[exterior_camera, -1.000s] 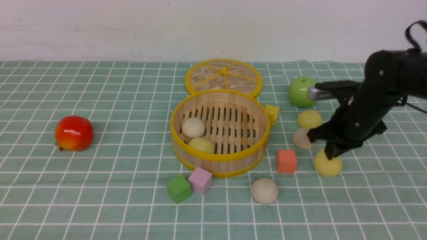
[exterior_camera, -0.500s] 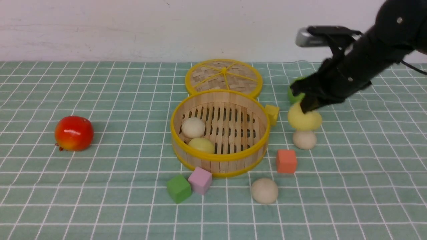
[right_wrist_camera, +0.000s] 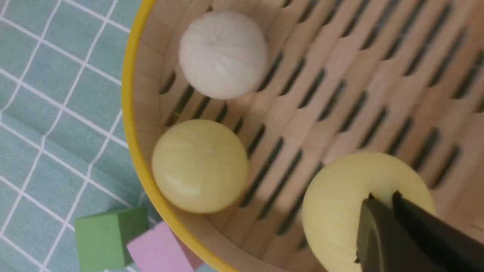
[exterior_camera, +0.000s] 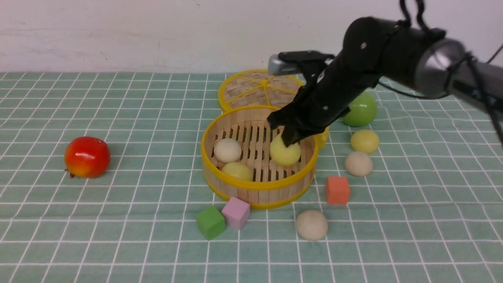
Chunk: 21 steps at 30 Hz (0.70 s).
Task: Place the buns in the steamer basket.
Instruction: Use the right arm to put the steamed stuffed bun into the steamer
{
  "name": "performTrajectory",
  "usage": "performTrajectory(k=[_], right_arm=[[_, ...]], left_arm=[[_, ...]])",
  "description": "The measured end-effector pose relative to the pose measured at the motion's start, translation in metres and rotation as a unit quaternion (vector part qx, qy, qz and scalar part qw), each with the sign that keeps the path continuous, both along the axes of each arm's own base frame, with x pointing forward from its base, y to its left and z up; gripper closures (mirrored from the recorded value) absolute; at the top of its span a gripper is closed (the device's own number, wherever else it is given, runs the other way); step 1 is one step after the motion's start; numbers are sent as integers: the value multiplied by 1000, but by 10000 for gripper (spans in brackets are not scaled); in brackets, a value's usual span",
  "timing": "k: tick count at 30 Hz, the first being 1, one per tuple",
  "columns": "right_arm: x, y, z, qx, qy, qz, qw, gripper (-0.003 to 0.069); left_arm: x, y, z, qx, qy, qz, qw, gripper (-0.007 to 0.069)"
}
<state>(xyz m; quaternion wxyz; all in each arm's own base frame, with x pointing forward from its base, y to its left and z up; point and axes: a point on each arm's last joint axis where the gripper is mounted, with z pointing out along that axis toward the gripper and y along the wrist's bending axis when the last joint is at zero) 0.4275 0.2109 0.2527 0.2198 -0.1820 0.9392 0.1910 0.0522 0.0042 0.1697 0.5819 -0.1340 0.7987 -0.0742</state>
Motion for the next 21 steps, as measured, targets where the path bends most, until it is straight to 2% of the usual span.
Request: performTrajectory(k=[6, 13, 21], right_arm=[[2, 18, -32, 5, 29, 21, 999, 652], [3, 22, -36, 3, 25, 28, 999, 589], [3, 21, -35, -1, 22, 31, 999, 355]], left_arm=[[0, 0, 0, 0, 0, 0, 1000, 512], [0, 0, 0, 0, 0, 0, 1000, 502], [0, 0, 0, 0, 0, 0, 1000, 494]])
